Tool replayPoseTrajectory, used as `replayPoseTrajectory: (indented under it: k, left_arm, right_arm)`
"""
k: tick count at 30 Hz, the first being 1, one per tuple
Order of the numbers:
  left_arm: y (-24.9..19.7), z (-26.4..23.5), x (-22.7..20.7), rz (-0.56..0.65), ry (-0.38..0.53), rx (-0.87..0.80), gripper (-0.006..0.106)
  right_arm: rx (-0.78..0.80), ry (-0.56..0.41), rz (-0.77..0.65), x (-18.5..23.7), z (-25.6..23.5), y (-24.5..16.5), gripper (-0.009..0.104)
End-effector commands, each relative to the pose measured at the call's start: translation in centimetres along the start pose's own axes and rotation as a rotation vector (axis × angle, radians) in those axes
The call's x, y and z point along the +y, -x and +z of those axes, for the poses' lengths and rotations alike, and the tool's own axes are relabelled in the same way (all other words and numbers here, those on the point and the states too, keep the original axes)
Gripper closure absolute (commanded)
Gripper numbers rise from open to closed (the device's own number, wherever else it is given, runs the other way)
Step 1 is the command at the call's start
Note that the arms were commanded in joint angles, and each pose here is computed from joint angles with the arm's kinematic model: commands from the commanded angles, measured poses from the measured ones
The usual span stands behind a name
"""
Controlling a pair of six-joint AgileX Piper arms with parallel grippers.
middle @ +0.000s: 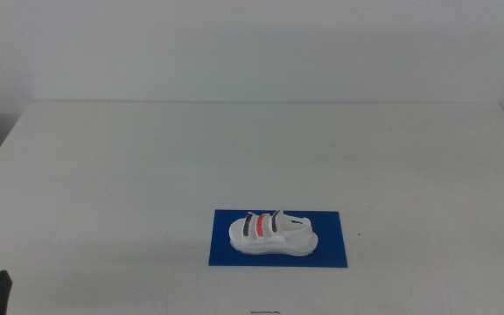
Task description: Use one arm to grab the shoe from the table and place it on the mat.
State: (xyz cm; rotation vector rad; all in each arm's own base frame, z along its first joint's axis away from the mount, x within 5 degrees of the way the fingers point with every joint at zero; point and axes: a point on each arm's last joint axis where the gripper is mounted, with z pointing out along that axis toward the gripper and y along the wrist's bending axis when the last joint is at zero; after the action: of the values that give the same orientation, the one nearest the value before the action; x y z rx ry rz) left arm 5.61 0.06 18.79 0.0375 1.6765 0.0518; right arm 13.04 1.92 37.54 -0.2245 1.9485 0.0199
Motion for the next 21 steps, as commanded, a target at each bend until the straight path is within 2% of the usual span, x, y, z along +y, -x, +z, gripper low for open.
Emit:
replayPoseTrajectory:
  k: [1, 10, 21]
  left_arm:
    - [1.0, -0.2, 0.1, -0.023, 0.004, -0.106, 0.007]
    - [1.0, -0.2, 0.1, -0.023, 0.004, -0.106, 0.007]
    - [0.9, -0.2, 0.1, -0.023, 0.004, -0.104, 0.007]
  right_arm:
    - [-0.190, -0.017, 0.017, 0.0, -0.9, -1.1, 0.024]
    - [-0.485, -0.028, 0.005, 0.8, -3.2, -9.3, 0.024]
    - [-0.497, -0.027, 0.008, 1.5, -2.2, -16.4, 0.024]
